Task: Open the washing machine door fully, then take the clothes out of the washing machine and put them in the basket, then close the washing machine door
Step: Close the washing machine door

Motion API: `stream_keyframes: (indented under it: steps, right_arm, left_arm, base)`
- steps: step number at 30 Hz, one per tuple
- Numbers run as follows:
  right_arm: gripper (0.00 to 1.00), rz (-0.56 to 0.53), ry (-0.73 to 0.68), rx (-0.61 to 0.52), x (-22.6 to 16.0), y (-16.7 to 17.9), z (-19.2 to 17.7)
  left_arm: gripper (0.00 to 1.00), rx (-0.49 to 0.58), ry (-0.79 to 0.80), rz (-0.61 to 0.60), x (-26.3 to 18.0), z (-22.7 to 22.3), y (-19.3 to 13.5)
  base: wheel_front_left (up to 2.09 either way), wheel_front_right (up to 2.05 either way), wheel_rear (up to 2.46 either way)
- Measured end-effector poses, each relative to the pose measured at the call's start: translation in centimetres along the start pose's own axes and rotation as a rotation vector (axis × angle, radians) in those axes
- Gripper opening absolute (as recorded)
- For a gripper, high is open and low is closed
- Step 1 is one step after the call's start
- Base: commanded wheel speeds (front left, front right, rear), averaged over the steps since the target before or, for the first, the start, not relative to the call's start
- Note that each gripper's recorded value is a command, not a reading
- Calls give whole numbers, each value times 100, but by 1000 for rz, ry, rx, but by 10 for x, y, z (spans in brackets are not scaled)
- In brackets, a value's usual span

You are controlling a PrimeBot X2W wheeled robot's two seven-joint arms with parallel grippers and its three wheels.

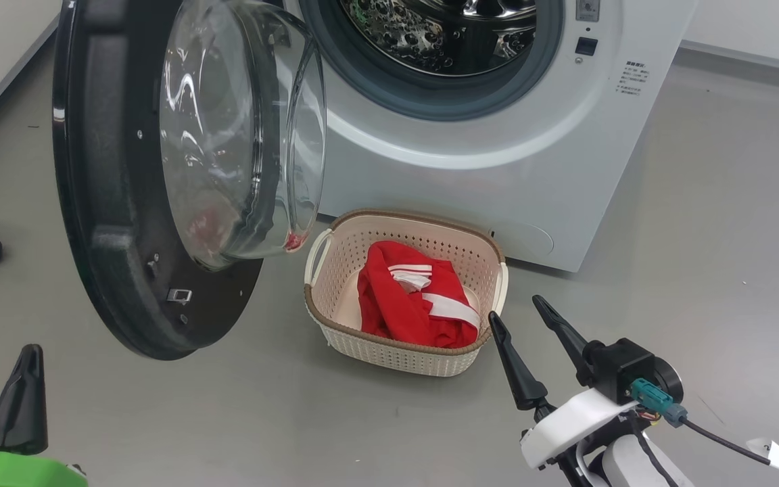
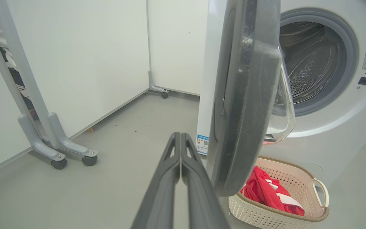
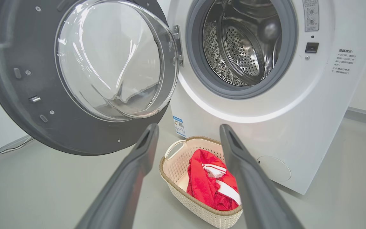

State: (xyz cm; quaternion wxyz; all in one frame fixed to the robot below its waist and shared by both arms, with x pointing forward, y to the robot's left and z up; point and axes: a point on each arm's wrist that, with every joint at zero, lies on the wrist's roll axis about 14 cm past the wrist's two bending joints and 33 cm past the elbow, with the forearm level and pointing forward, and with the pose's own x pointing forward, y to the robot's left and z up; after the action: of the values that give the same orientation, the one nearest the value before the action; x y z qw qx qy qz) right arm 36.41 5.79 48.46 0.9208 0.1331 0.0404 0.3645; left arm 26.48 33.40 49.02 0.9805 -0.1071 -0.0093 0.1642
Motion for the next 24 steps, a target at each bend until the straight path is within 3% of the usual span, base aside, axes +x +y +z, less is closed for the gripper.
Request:
stream_keyframes:
  steps: [10,19,24]
  right_arm:
    - [100,2,10,8,-1,0,-4]
    - [100,-12,25,23,-1,-6,-11]
    - [100,-15,26,25,-1,-7,-11]
  left_arm:
    - [0,-34,16,-23,6,2,-6]
    - [0,-383,2,45,34,22,7]
    - [0,-724,10,82,46,25,17]
  base:
    - [0,0,0]
    - [0,0,0]
    - [0,0,0]
